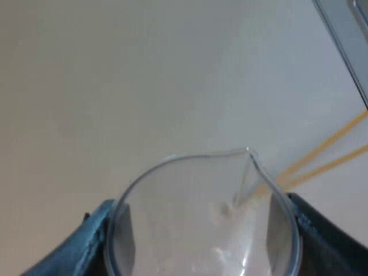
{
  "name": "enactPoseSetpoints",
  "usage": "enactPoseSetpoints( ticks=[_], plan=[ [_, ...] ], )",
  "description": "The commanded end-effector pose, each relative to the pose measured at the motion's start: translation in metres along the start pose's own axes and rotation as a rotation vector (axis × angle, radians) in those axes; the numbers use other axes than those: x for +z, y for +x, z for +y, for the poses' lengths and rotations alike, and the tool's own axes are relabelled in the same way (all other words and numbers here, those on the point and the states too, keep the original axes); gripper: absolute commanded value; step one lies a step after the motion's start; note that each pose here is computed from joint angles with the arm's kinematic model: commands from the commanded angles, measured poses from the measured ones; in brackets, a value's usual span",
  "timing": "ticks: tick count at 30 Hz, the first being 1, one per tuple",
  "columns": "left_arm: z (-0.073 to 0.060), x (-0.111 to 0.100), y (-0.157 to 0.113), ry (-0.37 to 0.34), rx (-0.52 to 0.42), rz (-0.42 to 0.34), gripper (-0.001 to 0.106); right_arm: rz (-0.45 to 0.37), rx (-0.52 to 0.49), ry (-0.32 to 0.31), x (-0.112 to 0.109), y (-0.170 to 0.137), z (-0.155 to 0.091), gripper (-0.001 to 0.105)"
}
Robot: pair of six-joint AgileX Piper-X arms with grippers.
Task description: Pour the beans into the coffee machine
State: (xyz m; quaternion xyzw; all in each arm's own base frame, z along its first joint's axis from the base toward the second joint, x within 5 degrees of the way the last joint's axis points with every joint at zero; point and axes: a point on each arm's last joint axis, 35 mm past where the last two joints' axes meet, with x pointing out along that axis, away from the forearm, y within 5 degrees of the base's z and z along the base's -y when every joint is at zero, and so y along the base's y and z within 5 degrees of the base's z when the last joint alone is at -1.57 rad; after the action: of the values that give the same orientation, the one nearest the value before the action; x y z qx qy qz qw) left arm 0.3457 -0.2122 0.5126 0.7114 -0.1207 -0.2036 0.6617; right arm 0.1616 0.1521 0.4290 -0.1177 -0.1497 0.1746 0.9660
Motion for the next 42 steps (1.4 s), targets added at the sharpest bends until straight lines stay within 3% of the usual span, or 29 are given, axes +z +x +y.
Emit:
enactPoseSetpoints(
  ticks=[1,4,8,15,17,20,28,32,36,38,42],
  plan=[
    [0.007,-0.004,-0.007,-0.276,0.046,0.136,0.001,-0.040,0.026,-0.003,0.006,0.000,-0.002,0.074],
    [0.010,-0.007,-0.011,-0.458,0.081,0.197,0.001,-0.079,0.116,-0.004,0.007,-0.001,0.001,0.074],
    [0.017,-0.009,-0.022,-0.645,0.120,0.207,0.001,-0.130,0.231,-0.006,0.009,-0.001,0.005,0.074],
    [0.023,-0.019,-0.056,-0.891,0.079,0.241,0.001,-0.140,0.261,0.035,0.013,-0.002,0.006,0.074],
    [0.027,-0.028,-0.067,-1.002,0.093,0.257,0.001,-0.152,0.284,0.040,0.019,-0.004,0.009,0.074],
    [0.034,-0.044,-0.085,-1.106,0.132,0.261,0.001,-0.153,0.330,0.034,0.027,-0.007,0.016,0.074],
    [0.048,-0.089,-0.143,-1.295,0.172,0.253,0.001,-0.137,0.416,0.032,0.035,-0.015,0.028,0.074],
    [0.049,-0.111,-0.170,-1.413,0.182,0.257,0.001,-0.104,0.472,0.023,0.031,-0.016,0.040,0.074],
    [0.048,-0.126,-0.186,-1.481,0.195,0.262,0.001,-0.092,0.514,0.021,0.028,-0.016,0.054,0.074],
    [0.044,-0.139,-0.200,-1.530,0.236,0.300,0.001,-0.072,0.571,0.015,0.023,-0.015,0.072,0.074],
    [0.026,-0.150,-0.215,-1.560,0.261,0.348,0.001,-0.045,0.625,0.005,0.015,-0.013,0.092,0.074]
  ],
)
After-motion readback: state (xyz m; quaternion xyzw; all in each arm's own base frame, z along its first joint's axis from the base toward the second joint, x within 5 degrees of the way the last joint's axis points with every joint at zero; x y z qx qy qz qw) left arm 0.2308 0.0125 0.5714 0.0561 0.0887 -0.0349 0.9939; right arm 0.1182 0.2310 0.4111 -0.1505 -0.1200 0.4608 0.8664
